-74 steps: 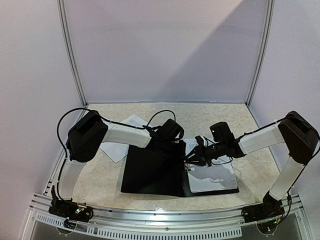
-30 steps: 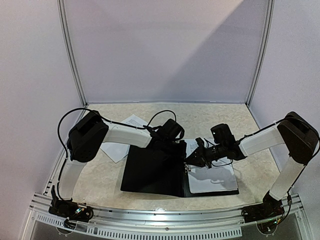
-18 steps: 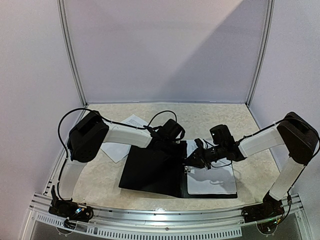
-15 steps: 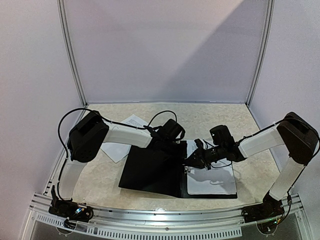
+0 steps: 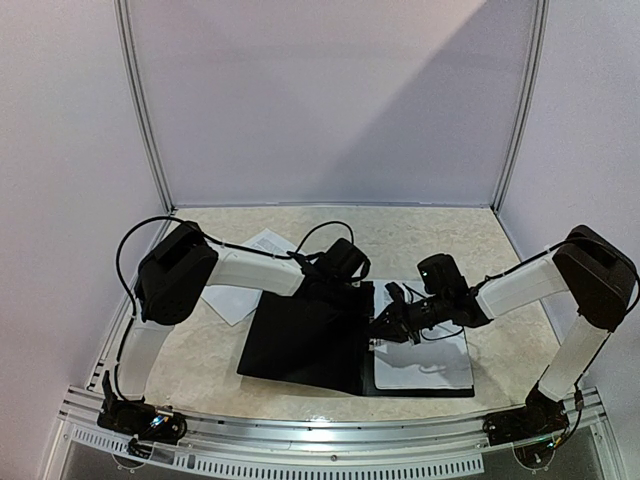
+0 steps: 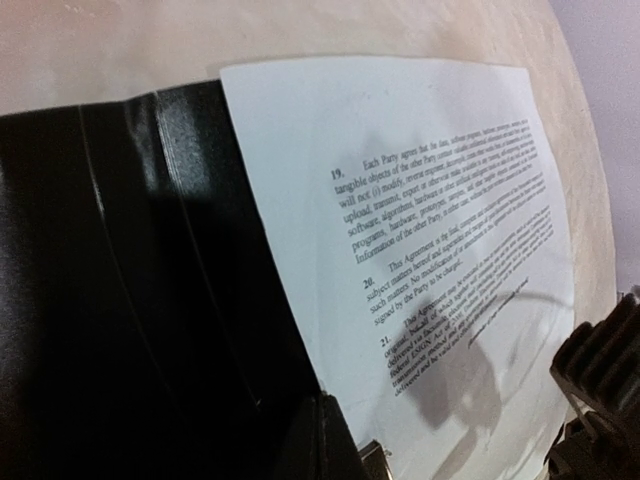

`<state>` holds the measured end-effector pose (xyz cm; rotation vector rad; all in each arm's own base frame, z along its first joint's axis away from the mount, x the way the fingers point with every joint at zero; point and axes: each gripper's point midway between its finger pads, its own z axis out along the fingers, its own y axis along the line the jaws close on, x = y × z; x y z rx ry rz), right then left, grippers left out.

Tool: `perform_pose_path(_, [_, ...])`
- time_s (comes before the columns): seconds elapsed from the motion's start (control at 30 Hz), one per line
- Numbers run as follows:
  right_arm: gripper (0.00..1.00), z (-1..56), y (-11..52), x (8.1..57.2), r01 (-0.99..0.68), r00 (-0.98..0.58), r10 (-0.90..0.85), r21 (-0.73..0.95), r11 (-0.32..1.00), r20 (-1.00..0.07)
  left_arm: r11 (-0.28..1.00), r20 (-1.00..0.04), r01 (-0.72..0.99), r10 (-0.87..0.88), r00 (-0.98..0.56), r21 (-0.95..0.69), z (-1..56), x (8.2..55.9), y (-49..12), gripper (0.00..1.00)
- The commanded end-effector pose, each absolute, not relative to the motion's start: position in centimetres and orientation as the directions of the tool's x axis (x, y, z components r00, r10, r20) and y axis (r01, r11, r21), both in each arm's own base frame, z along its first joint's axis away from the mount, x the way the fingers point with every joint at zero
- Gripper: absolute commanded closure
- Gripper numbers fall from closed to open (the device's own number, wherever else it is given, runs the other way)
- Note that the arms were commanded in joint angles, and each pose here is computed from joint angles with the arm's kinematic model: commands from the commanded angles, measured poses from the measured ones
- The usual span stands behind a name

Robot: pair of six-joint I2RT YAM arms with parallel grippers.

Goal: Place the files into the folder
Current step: Clamp the file and folder with some files.

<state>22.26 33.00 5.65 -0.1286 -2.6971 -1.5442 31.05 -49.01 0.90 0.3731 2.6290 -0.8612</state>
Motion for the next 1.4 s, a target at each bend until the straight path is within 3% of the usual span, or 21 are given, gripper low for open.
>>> perform_pose_path(0.0, [0.91,3.9,32.3,20.8,0.107,-0.994,0.041,0.833,0.542,0.101,0.876,-0.257,0.284,0.193,-0.947,-0.389,-5.6,27.4,-45.0,1.0])
perform_pose_path(0.2, [0.92,2.9,31.5,19.9,0.13,-0.991,0.052,0.816,0.563,0.122,0.895,-0.201,0.23,0.163,-0.966,-0.382,-6.2,26.3,-44.0,1.0])
perform_pose_path(0.57, [0.93,0.9,29.6,18.8,0.128,-0.991,0.058,0.757,0.641,0.118,0.911,-0.205,0.189,0.119,-0.971,-0.367,-5.5,26.2,-43.4,1.0])
perform_pose_path(1.37, [0.96,-5.6,25.2,14.3,0.189,-0.953,0.035,0.498,0.846,0.301,0.888,-0.201,0.187,0.109,-0.973,-0.419,-6.7,26.6,-43.6,1.0])
